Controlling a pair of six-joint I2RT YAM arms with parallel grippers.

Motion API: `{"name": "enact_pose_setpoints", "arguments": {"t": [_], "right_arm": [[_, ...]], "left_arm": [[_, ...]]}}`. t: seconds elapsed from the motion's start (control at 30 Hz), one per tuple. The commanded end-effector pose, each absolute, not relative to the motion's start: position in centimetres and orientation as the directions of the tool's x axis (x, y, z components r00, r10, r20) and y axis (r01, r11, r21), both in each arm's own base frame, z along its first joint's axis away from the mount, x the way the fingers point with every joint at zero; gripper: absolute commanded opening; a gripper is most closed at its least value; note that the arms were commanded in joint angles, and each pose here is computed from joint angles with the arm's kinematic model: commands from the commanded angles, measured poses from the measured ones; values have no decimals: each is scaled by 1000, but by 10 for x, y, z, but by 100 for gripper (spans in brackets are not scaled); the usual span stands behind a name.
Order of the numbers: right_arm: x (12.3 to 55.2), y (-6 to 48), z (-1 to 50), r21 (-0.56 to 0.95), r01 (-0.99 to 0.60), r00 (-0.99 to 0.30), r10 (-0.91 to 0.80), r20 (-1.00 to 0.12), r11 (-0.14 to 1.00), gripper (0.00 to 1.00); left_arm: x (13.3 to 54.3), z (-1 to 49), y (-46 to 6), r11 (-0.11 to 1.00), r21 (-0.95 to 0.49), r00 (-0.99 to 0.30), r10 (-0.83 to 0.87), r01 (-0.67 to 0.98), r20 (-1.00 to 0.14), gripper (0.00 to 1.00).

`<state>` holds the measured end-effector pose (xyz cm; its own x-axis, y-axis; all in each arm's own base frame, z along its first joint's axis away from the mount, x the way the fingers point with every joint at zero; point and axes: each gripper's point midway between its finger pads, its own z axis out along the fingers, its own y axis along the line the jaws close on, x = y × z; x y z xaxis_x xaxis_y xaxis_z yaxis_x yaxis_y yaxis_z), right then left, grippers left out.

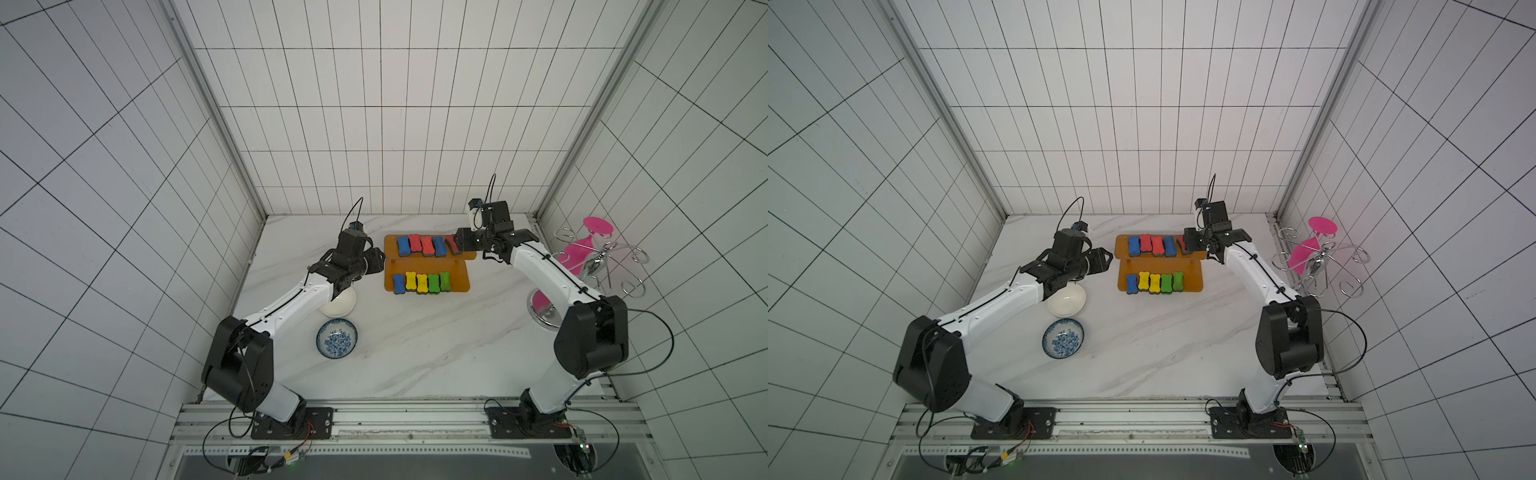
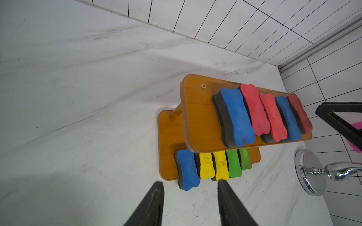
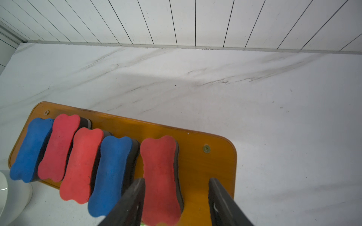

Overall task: Remove the whiteboard erasers from the shelf
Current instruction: Pick up the whiteboard eraser from the shelf.

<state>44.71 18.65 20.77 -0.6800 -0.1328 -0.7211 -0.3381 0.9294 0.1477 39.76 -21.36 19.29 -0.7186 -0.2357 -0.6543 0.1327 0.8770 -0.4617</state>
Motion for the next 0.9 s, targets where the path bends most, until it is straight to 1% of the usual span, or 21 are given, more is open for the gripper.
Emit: {"name": "enact_pose_setpoints", "arguments": {"t": [0.0,0.27,0.47,0.63,0.67,0.73,0.87], "right_arm": [[446,197,207,129,-385,-677,-185,-712,914,57],[450,197,186,108,-381,-708,-214,-673,918,57],[452,198,179,95,-379,-716,-226,-661,921,57],[453,199,177,78,-377,-713,-235,-660,923,55],[454,199,176,75,-376,-715,-237,-658,924,53],[455,200,174,76,-372,-718,-234,-656,925,47],[458,202,168,87,-349,-735,-215,-643,933,37]], "left_arm": [[392,199,-209,878,-462,-709,-247,124,-660,48],[391,199,-209,876,-468,-714,-256,112,-652,48],[389,199,-209,876,-470,-718,-256,112,-648,48],[389,201,-209,874,-472,-715,-258,114,-650,48],[389,201,-209,875,-471,-715,-258,112,-650,48],[387,201,-207,879,-466,-715,-259,104,-649,48],[381,197,-202,893,-440,-728,-241,92,-641,48]]}}
